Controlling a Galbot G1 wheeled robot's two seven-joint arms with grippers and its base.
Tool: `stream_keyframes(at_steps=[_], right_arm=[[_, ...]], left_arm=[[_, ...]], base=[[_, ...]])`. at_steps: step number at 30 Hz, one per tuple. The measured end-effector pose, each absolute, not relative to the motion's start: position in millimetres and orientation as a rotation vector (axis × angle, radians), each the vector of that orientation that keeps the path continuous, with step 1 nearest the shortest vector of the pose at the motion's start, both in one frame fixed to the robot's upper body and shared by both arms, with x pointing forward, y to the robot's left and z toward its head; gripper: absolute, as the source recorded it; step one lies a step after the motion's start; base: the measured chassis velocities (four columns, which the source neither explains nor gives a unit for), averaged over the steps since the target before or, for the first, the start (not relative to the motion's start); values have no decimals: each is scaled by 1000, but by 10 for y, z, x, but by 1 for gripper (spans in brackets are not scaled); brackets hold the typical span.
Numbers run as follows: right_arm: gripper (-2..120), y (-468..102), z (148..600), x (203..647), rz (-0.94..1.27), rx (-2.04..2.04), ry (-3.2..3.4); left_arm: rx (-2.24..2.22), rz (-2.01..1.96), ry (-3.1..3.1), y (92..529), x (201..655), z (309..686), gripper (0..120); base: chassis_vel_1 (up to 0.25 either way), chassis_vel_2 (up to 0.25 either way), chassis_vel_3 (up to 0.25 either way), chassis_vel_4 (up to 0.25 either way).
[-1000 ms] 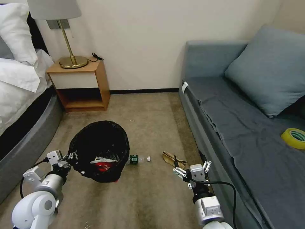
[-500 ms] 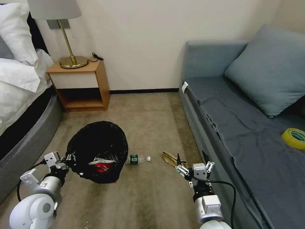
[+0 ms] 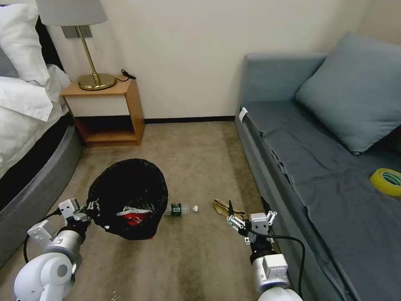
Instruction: Pick up the trash bin, then pick up the garbage on the floor and place it into the trash bin.
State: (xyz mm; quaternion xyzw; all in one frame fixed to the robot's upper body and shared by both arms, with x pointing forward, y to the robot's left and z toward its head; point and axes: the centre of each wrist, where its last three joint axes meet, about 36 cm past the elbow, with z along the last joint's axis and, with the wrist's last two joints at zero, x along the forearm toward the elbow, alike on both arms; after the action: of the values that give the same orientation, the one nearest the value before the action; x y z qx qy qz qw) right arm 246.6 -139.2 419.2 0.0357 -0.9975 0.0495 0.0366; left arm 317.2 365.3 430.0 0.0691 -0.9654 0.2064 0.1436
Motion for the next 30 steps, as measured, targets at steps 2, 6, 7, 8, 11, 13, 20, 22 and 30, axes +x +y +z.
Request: stream_keyframes(at_steps=[2,6,7,8,11,13,20,22,30], right_arm=[[100,-1393,4196,2473,152,111,-3064],[100,-1399,4203,2489,154,118,-3068],[100,-1403,4204,2493,156,120,-3068],[100,-1406,4205,2496,157,122,-3068],[100,-1413,4208,2504,158,128,-3064],[100,-1422,4212,2516,159,134,-3066],[100,-1418,4217,2544,151,143,-3070],[100,-1417,4209,2553,151,148,-3072],[100,-1420,4196,2567,150,156,-3075]], left_arm=[[200,597,-2783,3651,3170,4297,4],[202,602,-2782,3644,3165,4290,4],[203,603,-2783,3642,3164,4288,4],[204,604,-2783,3641,3163,4287,4],[206,605,-2784,3637,3158,4287,4],[209,606,-2786,3638,3151,4291,4],[216,608,-2788,3643,3136,4297,4],[219,609,-2789,3645,3132,4299,4],[224,613,-2789,3643,3119,4298,4]], base=[[0,0,0,0],[0,0,0,0],[0,0,0,0],[0,0,0,0],[0,0,0,0],[0,0,0,0],[0,0,0,0],[0,0,0,0],[-5,3,7,-5]])
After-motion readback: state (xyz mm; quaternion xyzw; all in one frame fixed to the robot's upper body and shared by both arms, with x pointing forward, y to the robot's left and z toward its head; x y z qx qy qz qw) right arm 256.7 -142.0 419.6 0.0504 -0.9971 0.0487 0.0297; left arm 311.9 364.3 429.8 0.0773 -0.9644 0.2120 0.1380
